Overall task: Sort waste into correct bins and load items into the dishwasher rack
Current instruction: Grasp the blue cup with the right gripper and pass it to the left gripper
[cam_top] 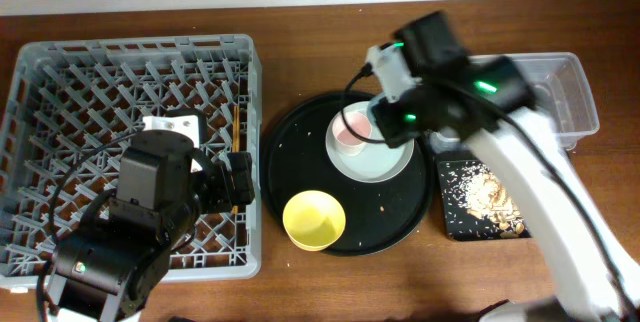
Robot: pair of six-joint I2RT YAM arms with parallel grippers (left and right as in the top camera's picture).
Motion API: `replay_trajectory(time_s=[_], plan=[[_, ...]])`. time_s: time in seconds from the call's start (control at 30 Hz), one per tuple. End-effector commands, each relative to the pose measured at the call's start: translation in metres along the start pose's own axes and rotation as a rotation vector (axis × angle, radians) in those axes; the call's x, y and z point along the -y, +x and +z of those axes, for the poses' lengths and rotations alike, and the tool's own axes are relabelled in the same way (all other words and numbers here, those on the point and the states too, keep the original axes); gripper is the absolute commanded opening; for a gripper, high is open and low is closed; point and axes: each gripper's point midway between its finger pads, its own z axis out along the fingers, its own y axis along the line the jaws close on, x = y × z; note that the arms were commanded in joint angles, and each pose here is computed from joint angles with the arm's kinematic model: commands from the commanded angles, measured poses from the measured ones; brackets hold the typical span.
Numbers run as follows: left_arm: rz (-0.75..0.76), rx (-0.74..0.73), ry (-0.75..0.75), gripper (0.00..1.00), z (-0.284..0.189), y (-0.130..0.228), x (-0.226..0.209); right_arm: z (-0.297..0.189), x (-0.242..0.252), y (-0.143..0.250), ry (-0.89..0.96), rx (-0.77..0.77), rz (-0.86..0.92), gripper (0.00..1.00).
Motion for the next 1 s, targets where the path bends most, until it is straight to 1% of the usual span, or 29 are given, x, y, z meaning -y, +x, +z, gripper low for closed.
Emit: replay_trajectory(time_s=[0.0,0.03,0.07,0.13,0.17,0.2,0.23,0.27,0.3,0.37,0.4,0.43,0.47,0.5,0.57,0.67,0.73,0.83,0.97], plan=[[0.008,0.012,-0.001,0.99,-0.002,-0.003,0.000,-0.074,-0.029,-0.008,-0.229,0.209,0.009,0.04],[0.008,0.012,-0.002,0.99,-0.002,-0.003,0.000,-0.085,-0.035,-0.008,-0.308,0.247,-0.020,0.04],[0.007,0.016,0.001,0.99,-0.002,-0.004,0.000,-0.102,-0.049,-0.007,-0.499,0.294,-0.053,0.04],[0.003,0.071,0.023,0.99,-0.003,-0.017,0.006,-0.114,-0.063,-0.003,-0.667,0.323,-0.104,0.04],[0.027,0.052,0.084,0.99,-0.005,-0.014,0.016,-0.116,-0.069,0.000,-0.729,0.333,-0.141,0.04],[0.119,0.045,0.234,0.99,-0.010,-0.012,0.042,-0.116,-0.070,0.000,-0.744,0.333,-0.150,0.04],[0.253,0.041,0.518,0.99,-0.028,-0.007,0.089,-0.115,-0.070,0.000,-0.747,0.329,-0.147,0.04],[0.330,0.047,0.762,0.99,-0.052,-0.002,0.123,-0.120,-0.075,-0.002,-0.791,0.364,-0.185,0.04],[0.368,0.049,0.904,0.99,-0.067,-0.001,0.141,-0.129,-0.082,-0.004,-0.843,0.401,-0.210,0.04],[0.449,0.054,1.103,0.99,-0.084,0.002,0.162,-0.141,-0.090,-0.006,-0.920,0.437,-0.211,0.04],[0.485,0.054,1.234,0.99,-0.098,0.004,0.172,-0.147,-0.093,-0.007,-0.957,0.450,-0.206,0.04],[0.508,0.057,1.321,0.99,-0.106,0.003,0.178,-0.155,-0.098,-0.007,-1.010,0.462,-0.191,0.04],[0.508,0.059,1.319,0.99,-0.100,0.000,0.179,-0.162,-0.101,-0.006,-1.054,0.471,-0.178,0.04],[0.491,0.056,1.279,0.99,-0.088,-0.005,0.177,-0.169,-0.105,-0.006,-1.100,0.478,-0.161,0.04],[0.458,0.042,1.247,0.99,-0.072,-0.011,0.172,-0.172,-0.107,-0.003,-1.124,0.465,-0.132,0.04],[0.437,0.055,1.231,0.99,-0.068,-0.019,0.164,-0.175,-0.109,0.001,-1.142,0.445,-0.099,0.04],[0.435,0.066,1.314,0.99,-0.082,-0.022,0.159,-0.174,-0.109,0.001,-1.140,0.440,-0.096,0.04],[0.497,0.089,1.476,0.99,-0.110,-0.020,0.161,-0.173,-0.109,0.001,-1.121,0.462,-0.138,0.04],[0.499,0.091,1.476,0.99,-0.110,-0.021,0.161,-0.181,-0.111,-0.001,-1.163,0.504,-0.156,0.04]])
